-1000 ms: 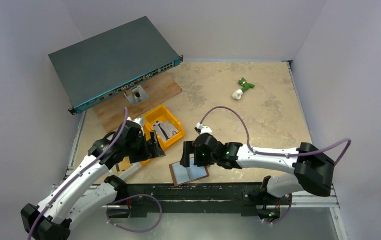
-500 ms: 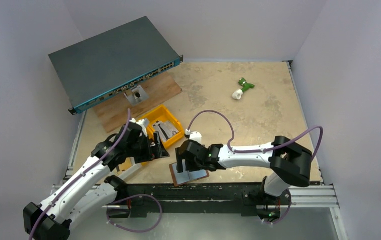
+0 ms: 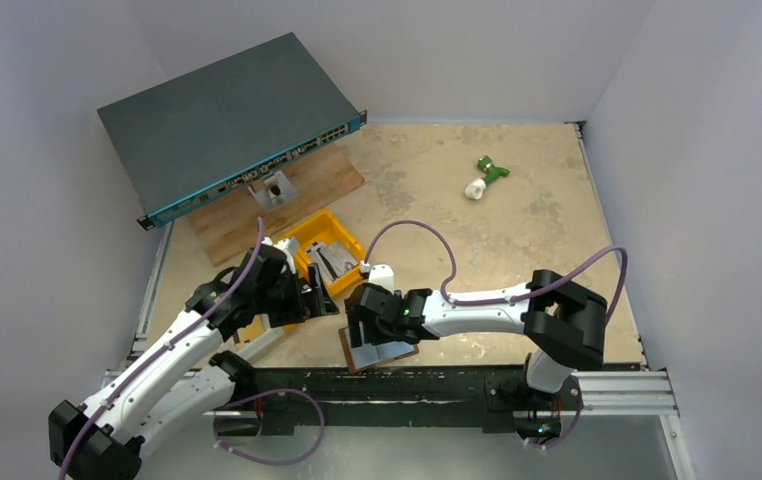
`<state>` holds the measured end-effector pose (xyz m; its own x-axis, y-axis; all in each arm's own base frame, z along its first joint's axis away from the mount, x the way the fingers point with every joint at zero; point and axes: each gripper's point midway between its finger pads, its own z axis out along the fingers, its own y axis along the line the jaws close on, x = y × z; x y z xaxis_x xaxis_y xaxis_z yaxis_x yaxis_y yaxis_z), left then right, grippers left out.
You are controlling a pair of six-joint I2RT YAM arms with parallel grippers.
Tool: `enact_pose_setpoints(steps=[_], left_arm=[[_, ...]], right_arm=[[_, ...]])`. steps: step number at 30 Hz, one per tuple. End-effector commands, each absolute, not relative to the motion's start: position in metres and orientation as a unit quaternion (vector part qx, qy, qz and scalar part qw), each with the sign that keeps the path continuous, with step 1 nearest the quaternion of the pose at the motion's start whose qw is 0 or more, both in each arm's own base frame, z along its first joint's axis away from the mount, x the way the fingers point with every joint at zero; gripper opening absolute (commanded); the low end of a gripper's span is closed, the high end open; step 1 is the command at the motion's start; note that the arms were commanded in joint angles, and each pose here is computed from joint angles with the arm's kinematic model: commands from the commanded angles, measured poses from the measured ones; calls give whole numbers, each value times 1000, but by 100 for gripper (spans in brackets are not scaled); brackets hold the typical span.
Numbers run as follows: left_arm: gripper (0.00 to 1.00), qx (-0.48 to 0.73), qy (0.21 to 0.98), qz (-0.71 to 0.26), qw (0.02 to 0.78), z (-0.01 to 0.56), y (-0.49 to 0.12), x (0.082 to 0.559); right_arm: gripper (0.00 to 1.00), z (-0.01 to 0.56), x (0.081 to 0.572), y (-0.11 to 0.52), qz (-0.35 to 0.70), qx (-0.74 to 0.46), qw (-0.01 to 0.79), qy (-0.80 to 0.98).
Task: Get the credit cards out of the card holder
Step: Remove the credit card from the card holder.
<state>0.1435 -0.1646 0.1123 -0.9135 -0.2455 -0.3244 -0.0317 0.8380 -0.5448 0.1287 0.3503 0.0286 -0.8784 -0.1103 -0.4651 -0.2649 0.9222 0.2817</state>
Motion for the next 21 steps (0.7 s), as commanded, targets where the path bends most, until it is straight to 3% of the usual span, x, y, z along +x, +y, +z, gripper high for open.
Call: enact_pose_setpoints(steps=[1,7,21], left_arm=[[91,-83,938,-273,199,111,-165,147],[91,-86,938,-272,198,111,-164,146],[91,-88,939,-269,194,107,-162,143]], right_arm=[[70,24,130,346,144,-106,233,956],[58,24,130,346,126,-114,241,956],[58,37,119,349,64,-129,278,950]])
